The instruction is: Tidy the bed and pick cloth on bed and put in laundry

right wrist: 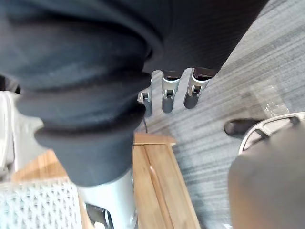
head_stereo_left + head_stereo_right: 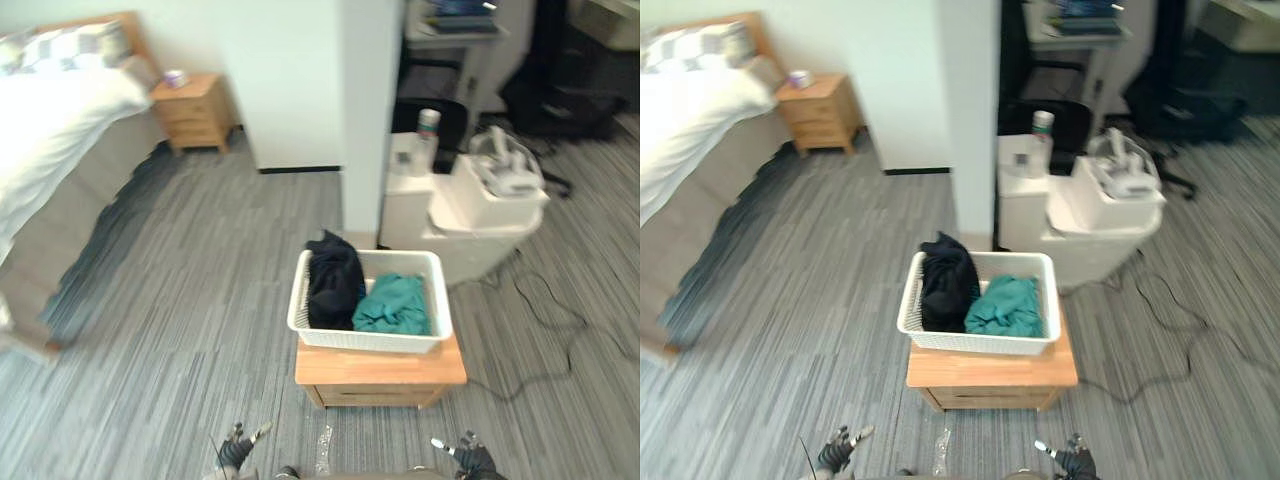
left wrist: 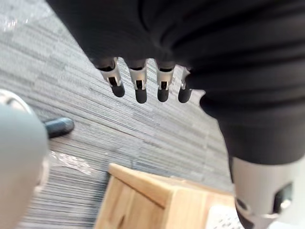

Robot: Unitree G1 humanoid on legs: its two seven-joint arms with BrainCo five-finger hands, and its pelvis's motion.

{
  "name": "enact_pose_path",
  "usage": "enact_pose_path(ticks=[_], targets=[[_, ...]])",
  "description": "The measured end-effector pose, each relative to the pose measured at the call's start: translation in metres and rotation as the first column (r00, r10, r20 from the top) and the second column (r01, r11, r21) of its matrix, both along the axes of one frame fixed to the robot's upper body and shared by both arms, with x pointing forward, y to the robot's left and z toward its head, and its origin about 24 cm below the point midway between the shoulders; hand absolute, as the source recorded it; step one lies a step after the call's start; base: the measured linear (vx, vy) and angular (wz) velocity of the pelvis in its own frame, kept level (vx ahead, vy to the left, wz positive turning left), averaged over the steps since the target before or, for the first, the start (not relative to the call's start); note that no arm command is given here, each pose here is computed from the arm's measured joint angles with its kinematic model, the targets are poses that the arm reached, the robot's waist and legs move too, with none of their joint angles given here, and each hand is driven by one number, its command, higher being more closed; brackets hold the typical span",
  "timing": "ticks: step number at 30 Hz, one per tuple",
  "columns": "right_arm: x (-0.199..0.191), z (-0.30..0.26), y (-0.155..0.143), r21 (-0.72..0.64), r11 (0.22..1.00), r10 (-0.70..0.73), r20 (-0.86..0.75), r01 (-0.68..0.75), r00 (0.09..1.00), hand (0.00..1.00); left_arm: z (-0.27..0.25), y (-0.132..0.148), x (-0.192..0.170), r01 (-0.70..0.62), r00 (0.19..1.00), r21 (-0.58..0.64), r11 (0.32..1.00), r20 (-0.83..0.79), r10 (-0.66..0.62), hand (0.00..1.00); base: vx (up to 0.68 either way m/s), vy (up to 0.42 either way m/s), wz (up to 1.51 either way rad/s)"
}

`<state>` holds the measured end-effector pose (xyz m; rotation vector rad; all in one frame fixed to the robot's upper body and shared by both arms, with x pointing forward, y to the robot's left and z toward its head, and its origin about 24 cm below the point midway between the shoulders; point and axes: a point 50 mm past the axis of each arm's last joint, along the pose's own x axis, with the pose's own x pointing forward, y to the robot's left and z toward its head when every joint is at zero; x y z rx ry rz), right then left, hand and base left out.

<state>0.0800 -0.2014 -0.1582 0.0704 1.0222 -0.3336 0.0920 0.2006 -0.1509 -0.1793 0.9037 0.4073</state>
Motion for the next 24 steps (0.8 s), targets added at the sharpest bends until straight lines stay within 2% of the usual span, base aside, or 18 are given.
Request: enact_pose_path(ticks=[3,7,11,14,16,18,24], targets=[[0.010,0.001,0.006,-0.007,0.998,0.069,0.009,-0.069,0.998,0.00,-0.002,0.001,-0.005,-0.044,0.999,-0.002,0.999,-0.016,0.044,0.00,-0.04,-0.040,1.05],[0.035,0.004,0.011,-0.038,0.980,0.194,0.030,-0.193,0.980,0.00,-0.003,-0.013,-0.005,-0.090,0.996,-0.039,0.995,-0.008,0.090,0.00,-0.15,0.008,0.64],[0.038,0.004,0.016,-0.030,0.978,0.209,0.033,-0.208,0.977,0.00,0.000,-0.015,0.005,-0.093,0.995,-0.046,0.995,0.026,0.094,0.00,-0.15,0.069,0.67],[0.039,0.006,0.008,-0.057,0.977,0.206,0.031,-0.204,0.978,0.00,-0.001,-0.018,0.005,-0.032,0.999,-0.028,0.999,0.015,0.033,0.00,-0.04,0.104,0.81],[0.031,0.002,0.010,-0.040,0.990,0.139,0.005,-0.139,0.990,0.00,0.003,-0.013,0.018,0.059,0.998,0.025,0.998,0.029,-0.060,0.00,-0.15,0.174,1.93],[0.030,0.001,0.011,-0.037,0.991,0.125,-0.004,-0.125,0.992,0.00,0.002,-0.013,0.018,0.090,0.996,0.032,0.995,0.006,-0.091,0.00,-0.09,0.158,1.46],[0.035,0.002,0.003,-0.046,0.994,0.099,-0.013,-0.099,0.995,0.00,-0.002,-0.025,0.024,0.274,0.961,0.050,0.960,-0.052,-0.272,0.00,-0.05,0.259,0.54]])
